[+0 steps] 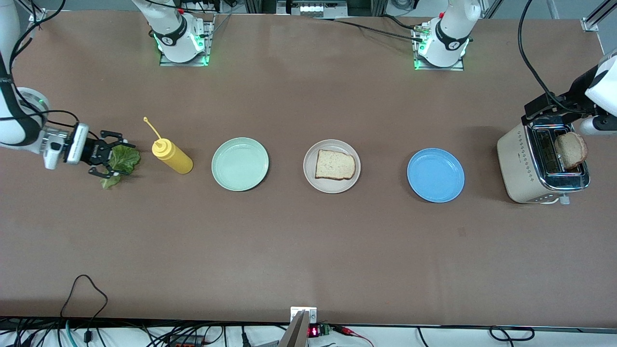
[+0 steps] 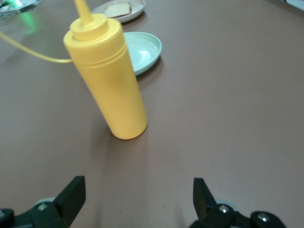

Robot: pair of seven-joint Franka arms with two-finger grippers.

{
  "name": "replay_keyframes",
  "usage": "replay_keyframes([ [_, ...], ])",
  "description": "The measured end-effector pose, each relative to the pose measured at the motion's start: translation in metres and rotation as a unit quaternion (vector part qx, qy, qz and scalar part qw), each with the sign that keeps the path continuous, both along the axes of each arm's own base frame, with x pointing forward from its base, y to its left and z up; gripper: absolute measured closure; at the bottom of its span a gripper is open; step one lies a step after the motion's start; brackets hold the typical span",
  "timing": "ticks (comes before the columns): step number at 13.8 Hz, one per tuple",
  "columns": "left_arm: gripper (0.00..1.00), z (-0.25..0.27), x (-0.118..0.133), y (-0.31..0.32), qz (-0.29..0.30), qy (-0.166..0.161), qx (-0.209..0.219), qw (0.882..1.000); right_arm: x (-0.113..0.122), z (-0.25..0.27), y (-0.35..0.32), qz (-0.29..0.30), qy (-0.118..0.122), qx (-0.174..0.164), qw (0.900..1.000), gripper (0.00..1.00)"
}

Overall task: Make sandwich in beige plate with both arms
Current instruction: 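Move the right gripper to the green lettuce leaf, then close the right gripper on the lettuce leaf stem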

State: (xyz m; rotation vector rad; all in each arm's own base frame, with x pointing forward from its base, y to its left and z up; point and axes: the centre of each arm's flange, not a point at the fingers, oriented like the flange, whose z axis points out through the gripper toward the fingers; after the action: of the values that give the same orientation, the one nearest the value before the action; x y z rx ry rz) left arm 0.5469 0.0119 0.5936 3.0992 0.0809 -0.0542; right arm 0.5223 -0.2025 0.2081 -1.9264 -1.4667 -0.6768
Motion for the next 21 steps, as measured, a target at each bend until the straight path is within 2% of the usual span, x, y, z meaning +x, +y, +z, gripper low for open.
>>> replay_keyframes([
  [2,0.0,0.001,0.0,0.001,0.001,-0.002,0.0,1.0,0.012,0.027,-0.009,-0.041,0.045,-0.042,0.997,0.0],
  [4,0.0,0.001,0.0,0.0,0.0,-0.002,0.0,1.0,0.027,0.048,-0.016,-0.097,0.07,-0.093,0.988,0.0],
  [6,0.0,0.0,0.001,0.0,0.0,-0.002,0.0,1.0,0.039,0.057,-0.016,-0.157,0.091,-0.142,0.973,0.0],
  [8,0.0,-0.002,0.002,-0.001,-0.001,0.001,0.0,1.0,0.046,0.059,-0.014,-0.224,0.128,-0.18,0.949,0.0],
  [9,0.0,-0.005,0.003,-0.002,-0.002,0.003,0.0,1.0,0.049,0.059,-0.012,-0.26,0.154,-0.201,0.932,0.0],
  [11,0.0,-0.008,0.005,-0.004,-0.003,0.006,0.0,1.0,0.053,0.059,-0.009,-0.335,0.198,-0.248,0.887,0.0],
  [14,0.0,-0.009,0.005,-0.004,-0.004,0.007,0.0,1.0,0.059,0.053,0.003,-0.44,0.248,-0.293,0.812,0.0],
  [16,0.0,-0.01,0.005,-0.004,-0.004,0.008,0.0,1.0,0.06,0.043,0.01,-0.498,0.27,-0.324,0.758,0.0],
  [17,0.0,-0.01,0.005,-0.004,-0.004,0.008,0.0,1.0,0.06,0.036,0.013,-0.521,0.279,-0.331,0.735,0.0],
  [18,0.0,-0.01,0.005,-0.004,-0.004,0.008,0.0,1.0,0.059,0.029,0.015,-0.537,0.288,-0.333,0.72,0.0],
  [19,0.0,-0.01,0.005,-0.004,-0.003,0.008,0.0,1.0,0.059,0.024,0.016,-0.547,0.294,-0.332,0.71,0.0],
  [21,0.0,-0.01,0.005,-0.003,-0.003,0.008,0.0,1.0,0.059,0.018,0.016,-0.562,0.302,-0.327,0.697,0.0],
])
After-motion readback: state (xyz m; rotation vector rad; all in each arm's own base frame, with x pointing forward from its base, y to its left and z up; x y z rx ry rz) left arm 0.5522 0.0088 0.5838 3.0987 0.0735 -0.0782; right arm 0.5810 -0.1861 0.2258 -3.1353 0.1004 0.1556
